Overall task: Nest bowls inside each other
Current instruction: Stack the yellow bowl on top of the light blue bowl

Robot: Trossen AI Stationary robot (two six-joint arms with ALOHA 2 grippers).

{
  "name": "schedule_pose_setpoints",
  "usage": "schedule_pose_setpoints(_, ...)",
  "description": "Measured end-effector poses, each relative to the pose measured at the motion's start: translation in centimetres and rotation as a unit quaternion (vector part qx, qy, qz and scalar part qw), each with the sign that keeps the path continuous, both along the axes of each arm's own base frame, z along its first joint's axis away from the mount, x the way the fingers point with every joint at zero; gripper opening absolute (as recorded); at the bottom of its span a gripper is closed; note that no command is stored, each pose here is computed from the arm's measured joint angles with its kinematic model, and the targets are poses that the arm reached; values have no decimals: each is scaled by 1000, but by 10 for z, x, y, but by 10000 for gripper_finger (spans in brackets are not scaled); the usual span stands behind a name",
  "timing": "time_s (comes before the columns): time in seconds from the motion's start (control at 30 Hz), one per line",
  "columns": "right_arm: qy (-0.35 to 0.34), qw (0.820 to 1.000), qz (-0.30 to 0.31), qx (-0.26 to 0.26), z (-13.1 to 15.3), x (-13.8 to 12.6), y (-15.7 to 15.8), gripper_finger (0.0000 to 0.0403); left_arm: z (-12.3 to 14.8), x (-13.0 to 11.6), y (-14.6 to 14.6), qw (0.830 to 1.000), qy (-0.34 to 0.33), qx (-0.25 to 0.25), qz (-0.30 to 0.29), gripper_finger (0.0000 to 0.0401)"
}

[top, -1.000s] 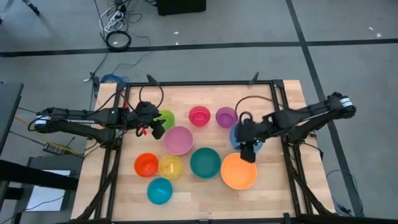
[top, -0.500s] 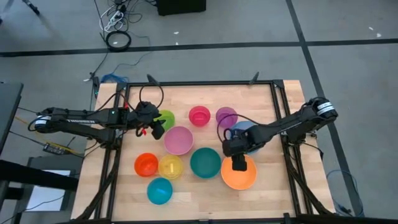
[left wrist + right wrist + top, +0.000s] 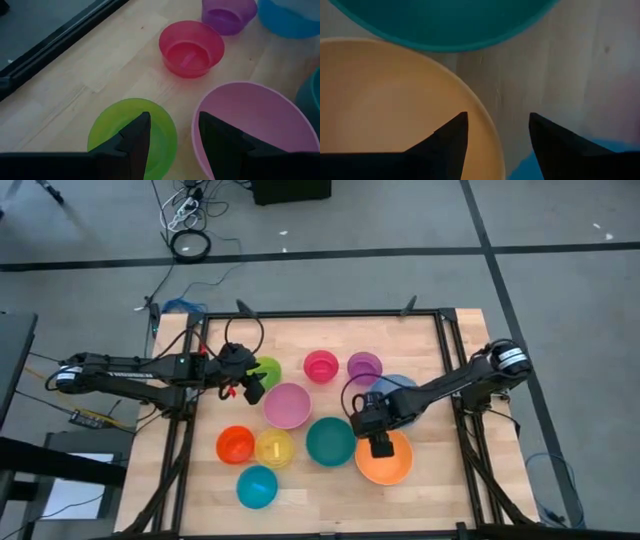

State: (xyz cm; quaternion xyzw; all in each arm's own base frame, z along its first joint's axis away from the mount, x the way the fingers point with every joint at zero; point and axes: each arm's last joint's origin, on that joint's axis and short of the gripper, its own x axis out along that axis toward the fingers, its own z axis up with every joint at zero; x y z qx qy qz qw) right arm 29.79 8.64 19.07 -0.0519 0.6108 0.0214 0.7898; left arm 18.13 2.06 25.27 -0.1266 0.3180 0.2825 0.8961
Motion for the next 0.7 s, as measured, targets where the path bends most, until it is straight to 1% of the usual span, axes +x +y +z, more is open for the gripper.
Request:
schedule_pose_setpoints(0.13, 17, 1000, 22, -11, -13, 4, 1, 181, 0, 0, 0, 1000, 1, 1, -1, 176)
schedule_pose_setpoints(0.23, 25, 999, 37, -16, -20, 7, 2, 157, 0, 0, 0, 1000, 1, 1, -1, 176)
schedule_pose_setpoints(0.3, 31, 998, 46, -19, -23, 7, 2, 130, 0, 0, 0, 1000, 0, 1, -1, 176)
schedule_pose_setpoints(0.37, 35, 998, 55, -20, -24, 7, 2, 94, 0, 0, 0, 1000, 1, 1, -1, 176)
schedule_pose_setpoints(0.47, 39, 997, 68, 6, -22, 6, 3, 31, 0, 0, 0, 1000, 0, 1, -1, 176)
schedule_pose_setpoints(0.5, 38, 996, 73, 17, -19, 6, 4, 18, 0, 0, 0, 1000, 1, 1, -1, 176)
schedule_pose_setpoints(0.63, 30, 997, 72, 23, -10, 2, 3, 10, 0, 0, 0, 1000, 0, 1, -1, 176)
schedule_pose_setpoints(0.7, 33, 997, 70, 13, 2, -2, 1, 3, 0, 0, 0, 1000, -2, 1, -1, 176)
